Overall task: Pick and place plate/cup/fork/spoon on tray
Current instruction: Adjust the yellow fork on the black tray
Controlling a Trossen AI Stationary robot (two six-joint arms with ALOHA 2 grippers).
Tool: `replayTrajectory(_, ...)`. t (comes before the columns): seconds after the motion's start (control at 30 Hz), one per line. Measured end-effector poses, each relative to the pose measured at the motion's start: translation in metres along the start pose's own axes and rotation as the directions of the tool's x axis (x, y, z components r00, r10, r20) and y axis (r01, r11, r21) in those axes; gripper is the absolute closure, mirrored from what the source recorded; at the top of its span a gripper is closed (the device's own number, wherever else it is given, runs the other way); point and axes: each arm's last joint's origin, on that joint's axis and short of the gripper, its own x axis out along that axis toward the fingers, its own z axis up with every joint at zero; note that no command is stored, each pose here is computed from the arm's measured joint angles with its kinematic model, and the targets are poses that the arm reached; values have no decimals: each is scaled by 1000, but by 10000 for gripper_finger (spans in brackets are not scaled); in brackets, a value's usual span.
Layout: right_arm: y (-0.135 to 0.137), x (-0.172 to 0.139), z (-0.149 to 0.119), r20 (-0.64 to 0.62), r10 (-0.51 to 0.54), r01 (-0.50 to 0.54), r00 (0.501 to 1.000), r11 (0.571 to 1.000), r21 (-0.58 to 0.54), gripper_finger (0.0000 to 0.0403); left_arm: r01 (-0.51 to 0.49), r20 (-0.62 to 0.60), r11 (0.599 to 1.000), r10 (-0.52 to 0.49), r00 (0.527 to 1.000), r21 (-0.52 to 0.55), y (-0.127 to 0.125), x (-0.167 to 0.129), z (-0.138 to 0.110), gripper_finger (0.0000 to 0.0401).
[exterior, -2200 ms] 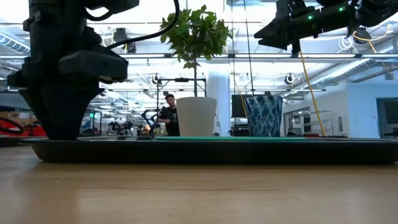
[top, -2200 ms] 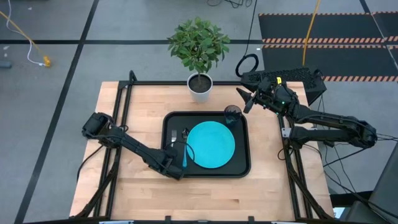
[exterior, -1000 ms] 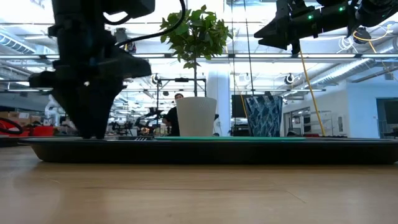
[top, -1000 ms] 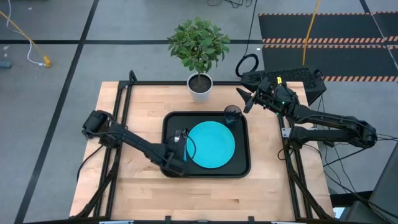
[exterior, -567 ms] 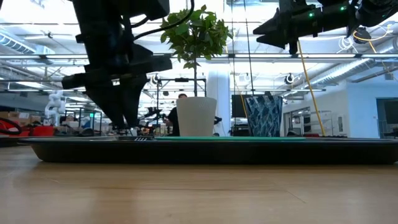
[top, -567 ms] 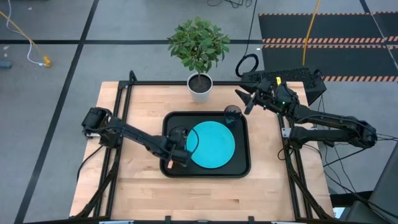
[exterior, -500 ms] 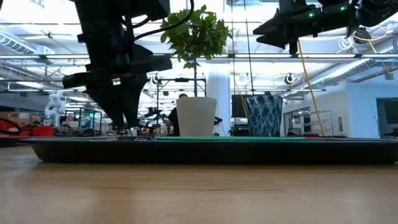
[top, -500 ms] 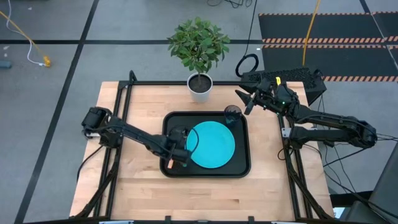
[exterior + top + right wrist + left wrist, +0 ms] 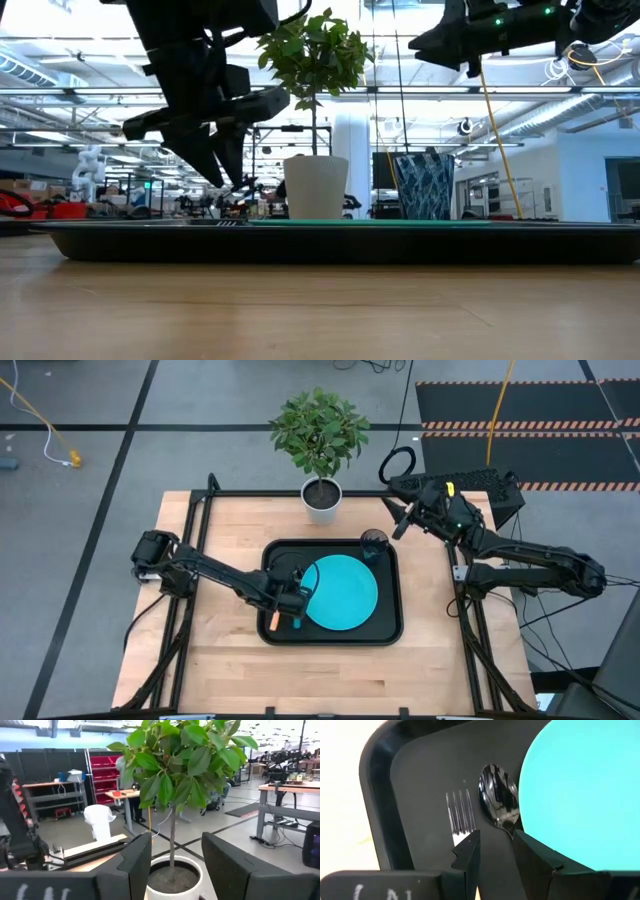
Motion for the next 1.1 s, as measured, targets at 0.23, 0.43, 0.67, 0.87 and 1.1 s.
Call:
replayTrajectory(0.23, -2, -5, -19, 21, 2, 0, 1000, 995, -100, 234, 16, 12, 999, -16, 1000, -28, -2, 0, 1, 283)
replayTrajectory(0.43, -4, -9, -16, 148, 1, 22, 989, 988, -152, 234, 12, -10, 999, -13, 1000, -44, -1, 1, 2, 283)
replayTrajectory(0.67, -3, -11, -6, 253, 6, 58, 967, 968, -242, 234, 7, 25, 996, -5, 1000, -88, -1, 2, 4, 283)
replayTrajectory(0.87, -6, -10, 1, 282, -4, 78, 959, 965, -250, 234, 12, 60, 991, -4, 998, -132, -1, 0, 4, 283)
replayTrajectory(1.1, -9, -2, 1, 131, 125, -97, 983, 975, -201, 234, -6, 97, 998, 12, 995, -59, -10, -18, 19, 284)
